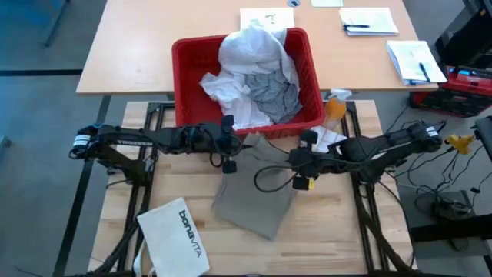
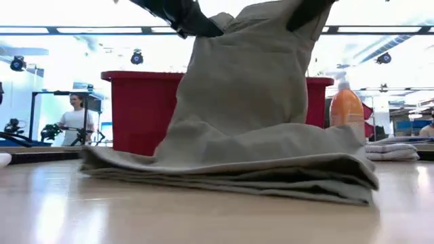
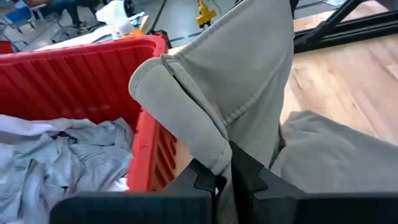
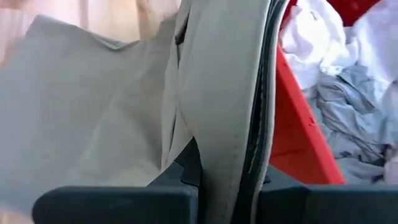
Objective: Fold laundry
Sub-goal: Fold the brown shorts
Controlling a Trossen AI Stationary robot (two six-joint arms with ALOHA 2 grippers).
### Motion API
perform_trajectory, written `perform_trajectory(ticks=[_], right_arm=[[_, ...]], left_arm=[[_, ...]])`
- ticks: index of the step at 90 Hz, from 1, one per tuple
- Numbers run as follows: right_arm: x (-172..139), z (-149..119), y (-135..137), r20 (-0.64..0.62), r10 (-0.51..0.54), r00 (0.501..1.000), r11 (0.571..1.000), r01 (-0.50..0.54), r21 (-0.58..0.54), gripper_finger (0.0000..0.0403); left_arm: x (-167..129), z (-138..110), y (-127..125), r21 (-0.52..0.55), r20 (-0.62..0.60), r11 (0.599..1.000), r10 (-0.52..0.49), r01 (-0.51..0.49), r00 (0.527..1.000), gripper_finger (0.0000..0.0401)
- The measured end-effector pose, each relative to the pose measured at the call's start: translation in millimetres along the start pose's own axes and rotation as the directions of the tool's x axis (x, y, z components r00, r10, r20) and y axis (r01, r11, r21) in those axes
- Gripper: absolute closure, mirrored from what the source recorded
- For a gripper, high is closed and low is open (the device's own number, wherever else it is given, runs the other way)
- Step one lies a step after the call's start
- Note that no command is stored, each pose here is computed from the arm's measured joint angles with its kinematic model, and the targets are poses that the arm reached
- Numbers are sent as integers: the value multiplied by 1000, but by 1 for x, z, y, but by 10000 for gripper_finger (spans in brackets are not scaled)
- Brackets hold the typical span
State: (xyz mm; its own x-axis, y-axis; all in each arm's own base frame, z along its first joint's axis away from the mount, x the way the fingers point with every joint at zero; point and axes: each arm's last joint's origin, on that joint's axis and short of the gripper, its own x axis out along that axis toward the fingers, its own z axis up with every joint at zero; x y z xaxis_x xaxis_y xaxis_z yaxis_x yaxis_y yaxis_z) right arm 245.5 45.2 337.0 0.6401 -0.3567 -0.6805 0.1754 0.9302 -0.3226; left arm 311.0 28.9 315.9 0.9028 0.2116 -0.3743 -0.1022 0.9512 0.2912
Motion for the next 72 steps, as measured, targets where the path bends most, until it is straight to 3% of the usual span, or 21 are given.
perform_trajectory(ticks=[22, 46, 72], right_arm=[[7, 0, -15, -17, -115, 993, 991, 113, -77, 382], [8, 1, -17, -18, -143, 989, 974, 138, -179, 382], [12, 1, -12, -26, -199, 980, 932, 181, -314, 382]], left_arm=[[2, -2, 7, 111, -6, 993, 40, -39, 999, 401], [5, -11, 5, 117, -11, 992, 41, -40, 999, 401], [5, -10, 5, 285, -8, 956, 74, -68, 997, 401]])
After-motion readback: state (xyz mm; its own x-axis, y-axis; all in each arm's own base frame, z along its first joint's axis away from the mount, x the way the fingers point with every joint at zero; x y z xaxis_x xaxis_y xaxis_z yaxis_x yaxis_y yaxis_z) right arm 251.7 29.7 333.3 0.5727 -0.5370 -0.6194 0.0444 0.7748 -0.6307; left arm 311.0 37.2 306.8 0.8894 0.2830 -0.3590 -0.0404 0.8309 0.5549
